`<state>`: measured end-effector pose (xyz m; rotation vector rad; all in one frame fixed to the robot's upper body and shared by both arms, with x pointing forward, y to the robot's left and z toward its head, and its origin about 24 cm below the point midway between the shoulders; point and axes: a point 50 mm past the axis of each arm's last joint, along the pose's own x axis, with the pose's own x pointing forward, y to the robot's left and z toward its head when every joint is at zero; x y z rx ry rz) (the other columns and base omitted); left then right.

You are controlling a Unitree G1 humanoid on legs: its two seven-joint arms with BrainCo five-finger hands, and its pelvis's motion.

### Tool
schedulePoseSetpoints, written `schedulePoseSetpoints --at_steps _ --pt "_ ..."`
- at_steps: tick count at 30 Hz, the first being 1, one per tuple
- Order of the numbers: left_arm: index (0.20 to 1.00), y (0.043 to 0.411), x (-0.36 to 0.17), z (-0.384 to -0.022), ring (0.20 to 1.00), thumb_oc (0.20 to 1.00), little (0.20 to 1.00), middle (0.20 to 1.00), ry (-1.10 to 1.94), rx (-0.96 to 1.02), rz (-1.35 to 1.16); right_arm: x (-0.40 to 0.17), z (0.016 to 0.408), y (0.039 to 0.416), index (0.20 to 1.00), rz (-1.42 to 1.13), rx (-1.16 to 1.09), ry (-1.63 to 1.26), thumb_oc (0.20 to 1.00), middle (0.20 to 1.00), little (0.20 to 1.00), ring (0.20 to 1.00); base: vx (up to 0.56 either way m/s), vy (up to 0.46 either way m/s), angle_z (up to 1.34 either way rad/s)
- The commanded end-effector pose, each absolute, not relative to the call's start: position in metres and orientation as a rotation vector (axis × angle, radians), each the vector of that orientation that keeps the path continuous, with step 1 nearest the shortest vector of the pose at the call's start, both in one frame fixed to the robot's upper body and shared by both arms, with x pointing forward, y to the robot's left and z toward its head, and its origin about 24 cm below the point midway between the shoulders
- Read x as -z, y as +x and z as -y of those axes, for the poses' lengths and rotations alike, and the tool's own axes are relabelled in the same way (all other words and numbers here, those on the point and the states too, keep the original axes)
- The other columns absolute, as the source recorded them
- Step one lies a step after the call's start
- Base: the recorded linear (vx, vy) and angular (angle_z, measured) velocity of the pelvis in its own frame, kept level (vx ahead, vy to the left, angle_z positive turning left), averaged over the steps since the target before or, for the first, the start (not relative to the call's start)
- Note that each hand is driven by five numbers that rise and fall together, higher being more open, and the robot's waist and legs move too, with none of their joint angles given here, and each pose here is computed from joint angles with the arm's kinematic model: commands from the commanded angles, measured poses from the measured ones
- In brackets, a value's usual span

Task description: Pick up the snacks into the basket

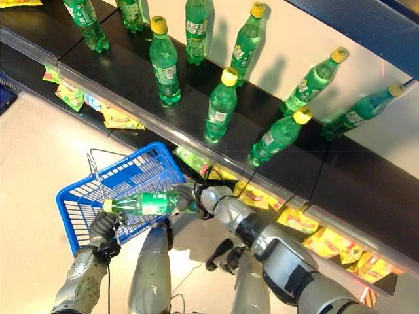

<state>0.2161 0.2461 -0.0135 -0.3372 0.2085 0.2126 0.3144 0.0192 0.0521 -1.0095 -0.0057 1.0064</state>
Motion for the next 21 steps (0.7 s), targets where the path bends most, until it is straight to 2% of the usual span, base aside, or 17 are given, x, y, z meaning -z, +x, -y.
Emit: schedulePoseSetpoints --at_steps 1,7,13,17,21 --pt "0.2 0.228 -0.045 -0.219 0.2 0.2 0.2 0.2 -0.329 -0.021 0.07 -0.085 -0.059 0.311 0.2 0.181 -1.036 -0.927 0.2 0.2 0.2 0.2 0.0 0.0 0.0" --pt "0.2 0.23 -0.057 -0.213 0.2 0.2 0.2 0.2 -0.327 0.02 0.113 -0.09 -0.075 0.314 0.2 0.209 -1.01 -0.994 0.2 0.2 0.2 0.2 0.01 -0.003 0.01" --pt "0.2 0.23 -0.066 -0.199 0.2 0.2 0.2 0.2 -0.328 0.098 0.135 -0.107 -0.09 0.32 0.2 0.325 -0.931 -1.177 0.2 0.2 0.2 0.2 0.02 -0.014 0.08" --pt "0.2 0.231 -0.069 -0.194 0.2 0.2 0.2 0.2 -0.329 0.133 0.141 -0.108 -0.091 0.323 0.2 0.354 -0.909 -1.273 0.2 0.2 0.2 0.2 0.02 -0.028 0.17" --pt "0.2 0.229 -0.075 -0.188 0.2 0.2 0.2 0.2 -0.34 0.177 0.157 -0.088 -0.08 0.326 0.2 0.268 -0.894 -1.306 0.2 0.2 0.2 0.2 0.02 -0.029 0.21"
